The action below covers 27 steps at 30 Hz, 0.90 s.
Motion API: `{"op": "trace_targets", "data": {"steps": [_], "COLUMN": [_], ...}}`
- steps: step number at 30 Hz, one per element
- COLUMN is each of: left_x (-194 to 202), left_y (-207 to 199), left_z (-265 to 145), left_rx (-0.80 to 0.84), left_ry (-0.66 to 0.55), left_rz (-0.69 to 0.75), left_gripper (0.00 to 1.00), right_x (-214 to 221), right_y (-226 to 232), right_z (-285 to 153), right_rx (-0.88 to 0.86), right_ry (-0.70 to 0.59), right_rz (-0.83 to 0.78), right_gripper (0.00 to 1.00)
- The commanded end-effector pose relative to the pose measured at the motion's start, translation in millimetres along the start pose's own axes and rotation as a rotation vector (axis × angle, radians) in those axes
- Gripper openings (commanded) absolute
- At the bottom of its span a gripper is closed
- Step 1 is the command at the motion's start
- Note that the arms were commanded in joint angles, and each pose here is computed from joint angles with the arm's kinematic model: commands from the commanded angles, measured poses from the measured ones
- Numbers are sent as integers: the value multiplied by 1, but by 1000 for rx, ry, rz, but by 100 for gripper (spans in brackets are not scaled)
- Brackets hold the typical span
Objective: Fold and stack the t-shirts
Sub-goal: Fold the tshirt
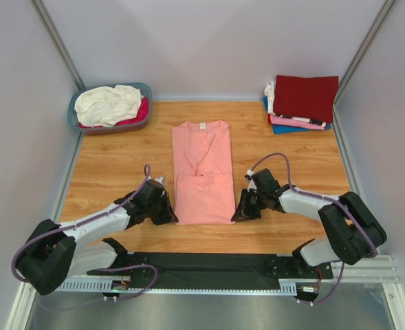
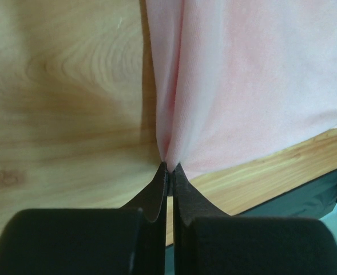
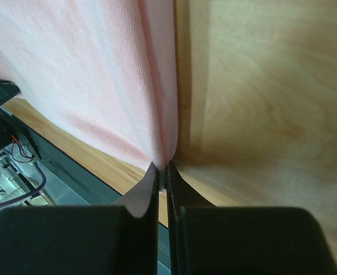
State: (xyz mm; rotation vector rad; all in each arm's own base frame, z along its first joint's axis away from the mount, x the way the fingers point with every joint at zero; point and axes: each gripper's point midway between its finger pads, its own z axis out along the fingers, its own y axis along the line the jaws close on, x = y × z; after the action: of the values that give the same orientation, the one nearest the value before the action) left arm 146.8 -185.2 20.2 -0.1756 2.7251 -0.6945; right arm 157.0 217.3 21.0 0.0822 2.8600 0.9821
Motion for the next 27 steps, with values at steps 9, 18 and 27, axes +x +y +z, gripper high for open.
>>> {"op": "trace_targets", "data": {"steps": [9, 18, 27], "left_x": [6, -44, -109], "left_y": [-8, -34, -53], "left_z": [-67, -103, -111], "left_rx": [-34, -114, -158], "left_ry": [-18, -107, -137], "left_rz": [-4, 70, 89], "left_gripper": [0, 0, 0], "right_x": [10, -32, -99], "right_y": [33, 55, 85], "right_z": [-55, -84, -98], "right_rx": [-16, 102, 125], "right_ry": [-137, -222, -277], "right_rz": [-13, -95, -154], "right_gripper": [0, 0, 0]}}
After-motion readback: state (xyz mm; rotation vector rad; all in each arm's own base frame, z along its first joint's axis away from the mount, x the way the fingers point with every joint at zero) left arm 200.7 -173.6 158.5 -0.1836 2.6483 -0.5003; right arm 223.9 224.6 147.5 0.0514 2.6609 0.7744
